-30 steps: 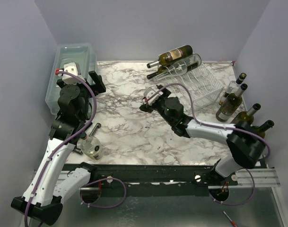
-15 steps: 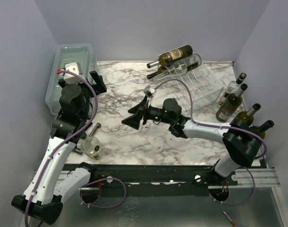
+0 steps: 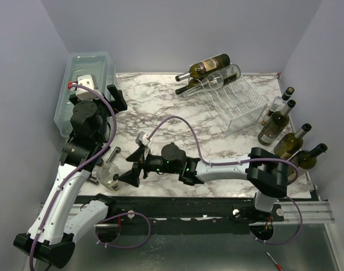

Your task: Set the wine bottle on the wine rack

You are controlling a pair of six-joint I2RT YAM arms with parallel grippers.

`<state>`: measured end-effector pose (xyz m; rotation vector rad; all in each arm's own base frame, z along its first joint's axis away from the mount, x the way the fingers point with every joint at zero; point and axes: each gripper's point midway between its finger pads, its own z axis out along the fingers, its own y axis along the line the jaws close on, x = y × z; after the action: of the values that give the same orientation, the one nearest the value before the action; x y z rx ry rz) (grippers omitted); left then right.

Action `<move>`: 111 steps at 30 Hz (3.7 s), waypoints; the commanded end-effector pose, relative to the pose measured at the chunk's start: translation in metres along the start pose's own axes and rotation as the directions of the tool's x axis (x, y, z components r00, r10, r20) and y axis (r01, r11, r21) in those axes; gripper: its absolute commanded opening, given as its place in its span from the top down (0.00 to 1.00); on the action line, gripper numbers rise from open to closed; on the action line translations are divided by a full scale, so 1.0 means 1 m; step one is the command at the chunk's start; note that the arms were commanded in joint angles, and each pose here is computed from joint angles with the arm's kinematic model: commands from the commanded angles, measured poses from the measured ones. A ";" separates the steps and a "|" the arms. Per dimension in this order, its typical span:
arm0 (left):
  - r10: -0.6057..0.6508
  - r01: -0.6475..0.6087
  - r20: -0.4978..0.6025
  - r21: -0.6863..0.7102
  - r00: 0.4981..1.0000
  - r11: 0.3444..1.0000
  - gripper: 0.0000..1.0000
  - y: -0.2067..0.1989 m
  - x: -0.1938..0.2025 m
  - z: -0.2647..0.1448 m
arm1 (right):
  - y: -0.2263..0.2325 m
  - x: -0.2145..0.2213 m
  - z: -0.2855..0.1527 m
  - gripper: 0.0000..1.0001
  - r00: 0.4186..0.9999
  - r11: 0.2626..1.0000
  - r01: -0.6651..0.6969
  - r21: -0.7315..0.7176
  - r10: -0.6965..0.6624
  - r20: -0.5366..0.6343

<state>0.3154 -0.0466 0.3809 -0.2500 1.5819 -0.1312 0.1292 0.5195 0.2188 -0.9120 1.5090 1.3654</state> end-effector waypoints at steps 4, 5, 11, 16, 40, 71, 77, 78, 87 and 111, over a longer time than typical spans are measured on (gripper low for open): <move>-0.016 0.016 0.008 0.026 1.000 1.000 0.01 -0.005 0.000 -0.003 | -0.010 0.007 0.030 0.05 0.992 0.989 0.116 0.093 -0.120 0.046; -0.017 0.017 0.008 0.029 1.000 0.999 0.01 -0.005 -0.001 -0.003 | -0.007 0.009 0.032 0.05 0.989 0.986 0.136 0.094 -0.141 0.049; -0.018 0.017 0.011 0.041 1.000 0.999 0.01 -0.008 -0.002 -0.005 | 0.013 0.006 0.048 0.05 0.966 0.968 0.226 0.114 -0.238 0.103; -0.025 0.024 0.022 0.045 0.999 0.999 0.01 -0.008 -0.007 -0.009 | 0.016 0.000 0.066 0.05 0.952 0.953 0.260 0.157 -0.280 0.125; -0.018 0.017 0.062 0.018 0.998 1.000 0.01 0.001 -0.018 -0.019 | -0.020 0.020 0.110 0.27 0.948 0.906 0.281 0.317 -0.313 0.054; -0.003 0.003 0.042 -0.002 0.999 1.000 0.01 0.003 -0.010 -0.012 | -0.070 -0.064 -0.010 0.99 0.793 0.603 0.448 0.660 -0.608 0.017; -0.005 0.005 0.039 0.001 0.999 1.000 0.01 0.002 -0.009 -0.011 | -0.092 -0.082 -0.043 1.00 0.785 0.565 0.465 0.682 -0.620 -0.021; -0.006 0.006 0.040 0.001 0.999 1.000 0.01 0.002 -0.009 -0.011 | -0.095 -0.086 -0.048 0.99 0.783 0.559 0.465 0.687 -0.621 -0.024; -0.007 0.007 0.038 0.005 0.999 1.000 0.01 0.001 -0.008 -0.011 | -0.117 -0.132 -0.095 0.99 0.765 0.511 0.451 0.732 -0.644 -0.022; -0.012 0.011 0.045 0.014 0.999 1.000 0.01 0.000 -0.010 -0.013 | -0.175 -0.294 -0.183 1.00 0.613 0.183 0.551 0.814 -0.751 -0.246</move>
<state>0.3034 -0.0474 0.3900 -0.2394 1.5486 -0.1501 0.3584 0.3321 0.3447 -0.6619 1.2779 0.0253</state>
